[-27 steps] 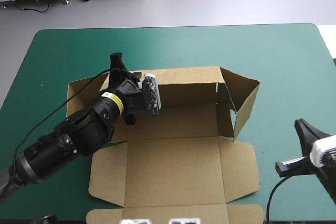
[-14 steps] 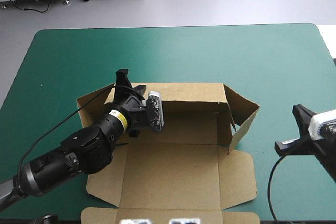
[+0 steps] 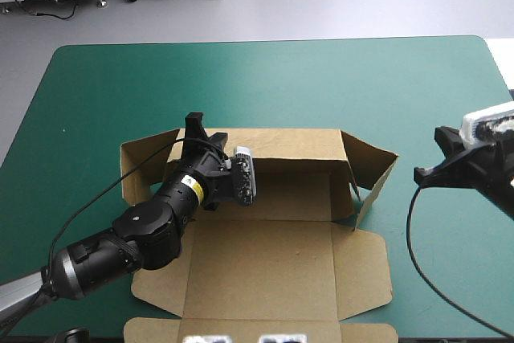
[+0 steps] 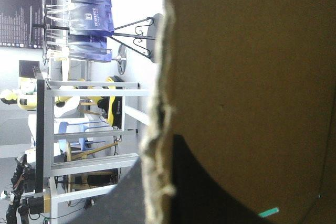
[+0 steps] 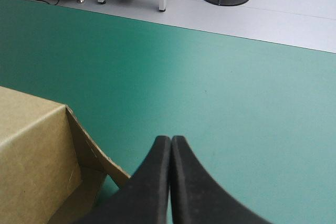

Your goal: Fold the box

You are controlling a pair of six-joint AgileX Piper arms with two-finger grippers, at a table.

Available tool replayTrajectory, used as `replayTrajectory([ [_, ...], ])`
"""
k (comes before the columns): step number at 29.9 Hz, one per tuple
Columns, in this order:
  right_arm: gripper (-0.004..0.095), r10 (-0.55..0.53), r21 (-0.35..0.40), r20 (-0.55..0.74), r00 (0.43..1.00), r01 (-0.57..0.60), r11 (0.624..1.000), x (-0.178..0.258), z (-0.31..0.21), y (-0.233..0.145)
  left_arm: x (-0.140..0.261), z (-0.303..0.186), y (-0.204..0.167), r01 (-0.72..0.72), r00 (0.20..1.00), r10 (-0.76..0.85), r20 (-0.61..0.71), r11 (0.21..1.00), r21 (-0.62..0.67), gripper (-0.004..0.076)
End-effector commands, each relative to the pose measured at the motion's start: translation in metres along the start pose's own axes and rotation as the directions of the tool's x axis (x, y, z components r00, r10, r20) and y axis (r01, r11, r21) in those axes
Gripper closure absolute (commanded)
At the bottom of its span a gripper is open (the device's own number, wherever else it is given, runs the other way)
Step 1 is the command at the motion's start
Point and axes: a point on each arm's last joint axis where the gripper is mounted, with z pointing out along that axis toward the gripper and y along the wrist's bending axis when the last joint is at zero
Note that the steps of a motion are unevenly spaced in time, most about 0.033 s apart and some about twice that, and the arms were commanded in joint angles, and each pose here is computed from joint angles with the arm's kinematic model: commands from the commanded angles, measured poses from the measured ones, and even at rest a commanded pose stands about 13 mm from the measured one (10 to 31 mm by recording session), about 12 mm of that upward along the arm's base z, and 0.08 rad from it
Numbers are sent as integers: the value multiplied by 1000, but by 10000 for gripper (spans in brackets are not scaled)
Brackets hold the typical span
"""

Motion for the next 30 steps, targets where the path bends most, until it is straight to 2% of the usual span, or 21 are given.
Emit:
replayTrajectory([
  [1,933,-4,-25,39,999,5,1000,-32,7,-5,-5,-10,15,18,998,-14,57,998,-67,727],
  [9,933,16,-167,-224,975,-55,984,-47,70,-23,-4,-8,13,29,998,-26,52,997,-65,727],
  [13,933,44,-259,-345,938,-140,956,-37,108,-29,-5,-7,13,12,999,-9,52,997,-73,727],
  [16,933,47,-328,-386,921,-185,926,-30,128,-30,-6,-5,12,9,999,-5,50,997,-77,728],
  [20,933,47,-385,-417,908,-223,895,-23,144,-30,-7,-3,10,22,999,-18,48,997,-72,729],
  [23,933,0,-427,-442,897,-210,879,-19,149,-22,-7,0,9,24,999,-21,45,997,-69,729],
  [30,933,-148,-441,-524,839,-119,889,-8,157,1,-12,14,2,21,999,-18,34,996,-81,729],
])
